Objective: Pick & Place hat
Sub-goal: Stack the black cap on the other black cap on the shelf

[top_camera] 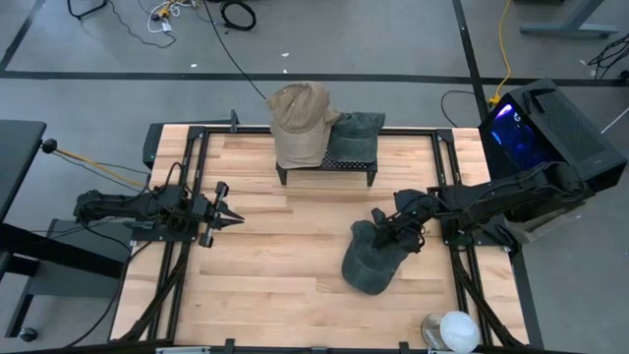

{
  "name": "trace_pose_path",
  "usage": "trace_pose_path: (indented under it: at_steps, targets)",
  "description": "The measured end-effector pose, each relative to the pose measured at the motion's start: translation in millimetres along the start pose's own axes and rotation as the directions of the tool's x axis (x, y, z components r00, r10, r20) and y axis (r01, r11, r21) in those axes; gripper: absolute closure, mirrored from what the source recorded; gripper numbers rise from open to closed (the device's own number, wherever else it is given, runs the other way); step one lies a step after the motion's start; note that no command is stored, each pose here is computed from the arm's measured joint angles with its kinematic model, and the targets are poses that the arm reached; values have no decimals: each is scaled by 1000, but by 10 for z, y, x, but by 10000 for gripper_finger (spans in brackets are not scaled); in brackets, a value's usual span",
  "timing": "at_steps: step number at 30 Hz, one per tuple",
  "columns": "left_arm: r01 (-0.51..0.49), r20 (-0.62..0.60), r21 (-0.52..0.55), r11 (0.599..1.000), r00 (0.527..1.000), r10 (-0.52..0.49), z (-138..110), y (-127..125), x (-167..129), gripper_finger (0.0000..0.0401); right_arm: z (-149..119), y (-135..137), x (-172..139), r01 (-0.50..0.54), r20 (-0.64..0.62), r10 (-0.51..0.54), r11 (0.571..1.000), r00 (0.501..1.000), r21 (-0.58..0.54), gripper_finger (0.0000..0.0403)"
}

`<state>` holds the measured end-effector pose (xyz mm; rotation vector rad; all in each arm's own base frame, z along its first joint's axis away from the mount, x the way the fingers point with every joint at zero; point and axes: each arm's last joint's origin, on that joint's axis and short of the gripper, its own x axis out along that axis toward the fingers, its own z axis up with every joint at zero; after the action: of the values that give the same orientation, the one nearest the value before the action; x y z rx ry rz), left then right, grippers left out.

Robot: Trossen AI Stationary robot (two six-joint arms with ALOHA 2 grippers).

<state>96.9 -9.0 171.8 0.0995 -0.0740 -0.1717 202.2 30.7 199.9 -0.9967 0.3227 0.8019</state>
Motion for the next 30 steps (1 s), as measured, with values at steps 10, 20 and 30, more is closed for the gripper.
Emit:
trace_pose_path:
  at_steps: [10,20,30]
  targets:
    - [0,0,0,1000,1000,0,0,0,0,367,-61,99,30,-20,-27,20,1000,999,-14,395]
    - [0,0,0,1000,1000,0,0,0,0,367,-54,79,30,-1,-20,0,1000,1000,-18,346]
    - [0,0,0,1000,1000,0,0,0,0,367,-46,62,29,15,-10,-15,999,1000,35,259]
